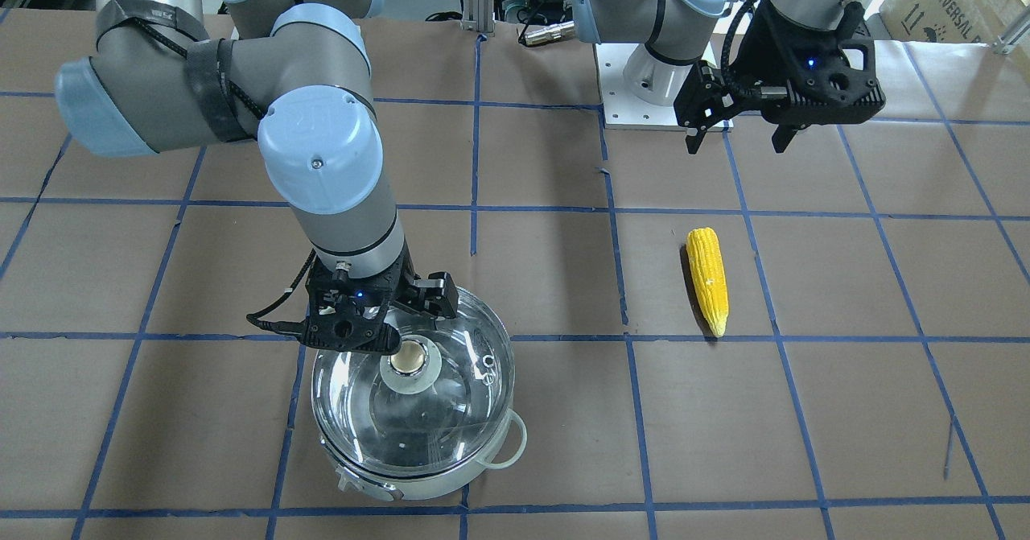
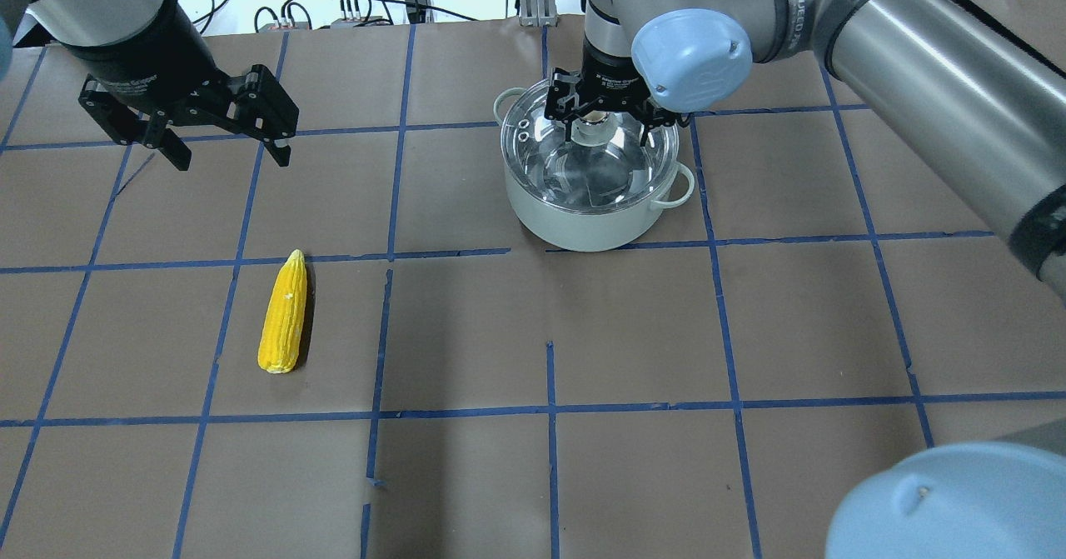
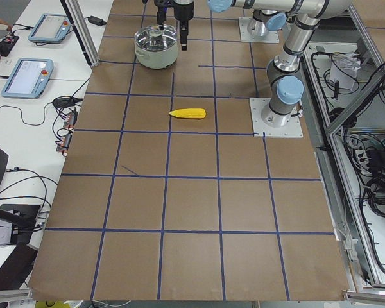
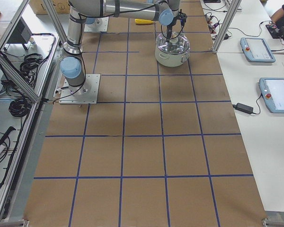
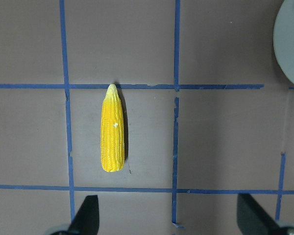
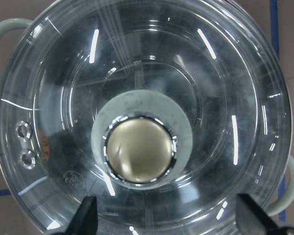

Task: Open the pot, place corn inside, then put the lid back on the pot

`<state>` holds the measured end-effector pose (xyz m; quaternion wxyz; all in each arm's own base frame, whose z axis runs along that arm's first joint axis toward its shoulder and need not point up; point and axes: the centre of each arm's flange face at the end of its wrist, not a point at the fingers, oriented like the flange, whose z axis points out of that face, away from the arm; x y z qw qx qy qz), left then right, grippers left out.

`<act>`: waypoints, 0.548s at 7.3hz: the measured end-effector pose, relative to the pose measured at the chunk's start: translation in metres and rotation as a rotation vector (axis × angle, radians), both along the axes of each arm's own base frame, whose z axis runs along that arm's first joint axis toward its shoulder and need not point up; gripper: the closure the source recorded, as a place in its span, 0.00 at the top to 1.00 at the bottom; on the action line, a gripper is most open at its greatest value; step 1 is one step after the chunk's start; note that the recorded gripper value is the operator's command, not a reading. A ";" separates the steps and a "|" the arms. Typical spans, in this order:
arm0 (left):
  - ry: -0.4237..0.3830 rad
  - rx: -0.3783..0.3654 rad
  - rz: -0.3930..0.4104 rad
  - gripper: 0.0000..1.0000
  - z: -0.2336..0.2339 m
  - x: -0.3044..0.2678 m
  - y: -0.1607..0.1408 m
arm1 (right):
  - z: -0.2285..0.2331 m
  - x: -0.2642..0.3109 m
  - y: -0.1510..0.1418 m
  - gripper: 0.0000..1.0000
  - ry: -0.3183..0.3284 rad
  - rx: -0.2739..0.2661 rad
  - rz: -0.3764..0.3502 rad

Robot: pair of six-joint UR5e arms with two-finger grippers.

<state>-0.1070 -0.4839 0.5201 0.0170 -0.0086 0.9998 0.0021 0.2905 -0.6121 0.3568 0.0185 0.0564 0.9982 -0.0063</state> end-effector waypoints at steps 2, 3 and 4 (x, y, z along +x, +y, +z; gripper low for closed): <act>0.000 0.001 0.000 1.00 -0.001 0.000 0.000 | -0.002 0.005 -0.013 0.99 0.015 -0.010 -0.001; -0.001 0.002 0.000 1.00 -0.001 0.000 0.000 | -0.006 0.005 -0.017 0.97 0.024 -0.009 -0.001; 0.000 0.005 0.000 1.00 -0.002 0.000 0.000 | -0.008 0.006 -0.019 0.95 0.028 -0.008 0.000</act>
